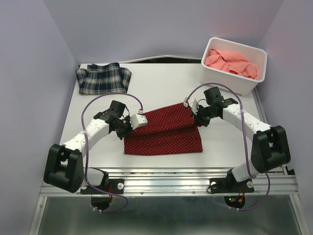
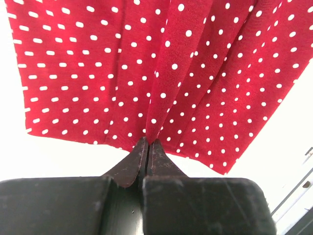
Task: Fold and stack the skirts
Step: Fold the skirt
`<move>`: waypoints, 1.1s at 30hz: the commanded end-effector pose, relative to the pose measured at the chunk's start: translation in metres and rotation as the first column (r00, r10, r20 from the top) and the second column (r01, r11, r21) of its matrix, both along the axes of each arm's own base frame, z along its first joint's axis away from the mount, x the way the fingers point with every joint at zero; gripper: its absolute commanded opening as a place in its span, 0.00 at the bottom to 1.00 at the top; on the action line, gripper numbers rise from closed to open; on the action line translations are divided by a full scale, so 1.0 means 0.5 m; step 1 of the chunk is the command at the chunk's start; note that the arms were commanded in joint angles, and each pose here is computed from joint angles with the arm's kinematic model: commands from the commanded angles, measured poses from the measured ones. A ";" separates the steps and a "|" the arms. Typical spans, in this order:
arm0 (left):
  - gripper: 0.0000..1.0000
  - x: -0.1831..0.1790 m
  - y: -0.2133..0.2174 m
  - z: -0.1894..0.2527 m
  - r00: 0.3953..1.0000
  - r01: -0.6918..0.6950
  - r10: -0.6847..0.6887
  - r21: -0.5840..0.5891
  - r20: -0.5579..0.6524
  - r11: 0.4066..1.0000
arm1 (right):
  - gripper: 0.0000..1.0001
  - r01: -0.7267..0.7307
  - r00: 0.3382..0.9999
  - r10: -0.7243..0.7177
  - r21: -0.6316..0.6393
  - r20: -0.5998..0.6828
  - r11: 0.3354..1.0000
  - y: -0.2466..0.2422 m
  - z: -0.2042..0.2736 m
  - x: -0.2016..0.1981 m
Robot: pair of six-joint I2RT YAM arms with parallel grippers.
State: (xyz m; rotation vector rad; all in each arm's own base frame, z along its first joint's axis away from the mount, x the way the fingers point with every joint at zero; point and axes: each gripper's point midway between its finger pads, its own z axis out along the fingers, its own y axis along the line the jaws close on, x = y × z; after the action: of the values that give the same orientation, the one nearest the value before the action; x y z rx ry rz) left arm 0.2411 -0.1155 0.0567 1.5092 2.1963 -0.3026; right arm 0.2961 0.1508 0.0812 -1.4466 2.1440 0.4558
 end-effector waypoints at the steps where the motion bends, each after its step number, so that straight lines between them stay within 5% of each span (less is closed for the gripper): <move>1: 0.00 0.000 -0.001 0.059 0.999 0.014 -0.014 -0.017 0.041 1.000 | 0.01 -0.023 0.993 0.022 0.007 0.114 1.000 -0.003 0.105 0.002; 18: 0.00 -0.140 0.027 0.029 0.991 0.087 -0.084 0.021 -0.104 0.996 | 0.01 -0.114 0.993 0.113 -0.015 -0.043 0.993 -0.008 -0.001 -0.183; 20: 0.09 -0.147 0.029 0.015 0.984 0.101 -0.094 0.033 -0.152 0.994 | 0.01 -0.133 0.989 0.131 -0.029 -0.069 0.991 -0.008 -0.019 -0.199; 22: 0.25 -0.154 0.028 0.010 0.977 0.119 -0.112 0.032 -0.180 0.992 | 0.17 -0.149 0.986 0.146 -0.039 -0.079 0.988 -0.007 -0.024 -0.207; 23: 0.43 -0.156 0.026 0.009 0.975 0.123 -0.116 0.030 -0.188 0.992 | 0.31 -0.155 0.985 0.150 -0.041 -0.090 0.987 -0.009 -0.022 -0.213; 24: 0.48 -0.159 0.022 0.015 0.974 0.129 -0.123 0.017 -0.190 0.992 | 0.68 -0.160 0.985 0.156 -0.038 -0.076 0.986 -0.006 -0.010 -0.209; 25: 0.56 -0.160 0.019 0.022 0.973 0.155 -0.152 0.007 -0.172 0.988 | 0.76 -0.161 0.985 0.158 -0.029 -0.074 0.987 -0.004 -0.001 -0.209; 28: 0.62 -0.154 0.012 0.059 0.982 0.172 -0.173 -0.014 -0.081 0.985 | 0.84 -0.160 0.986 0.160 0.004 -0.045 0.987 0.013 0.054 -0.201; 33: 0.65 -0.126 -0.001 0.111 0.991 0.129 -0.130 -0.033 -0.016 0.991 | 0.80 -0.086 0.996 0.086 0.039 0.009 0.996 0.040 0.107 -0.144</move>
State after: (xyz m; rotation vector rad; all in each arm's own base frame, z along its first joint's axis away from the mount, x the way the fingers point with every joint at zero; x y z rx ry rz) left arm 0.1679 -0.1065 0.0868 1.6843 2.1432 -0.3949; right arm 0.1956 0.1522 0.0962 -1.6173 2.1412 0.5514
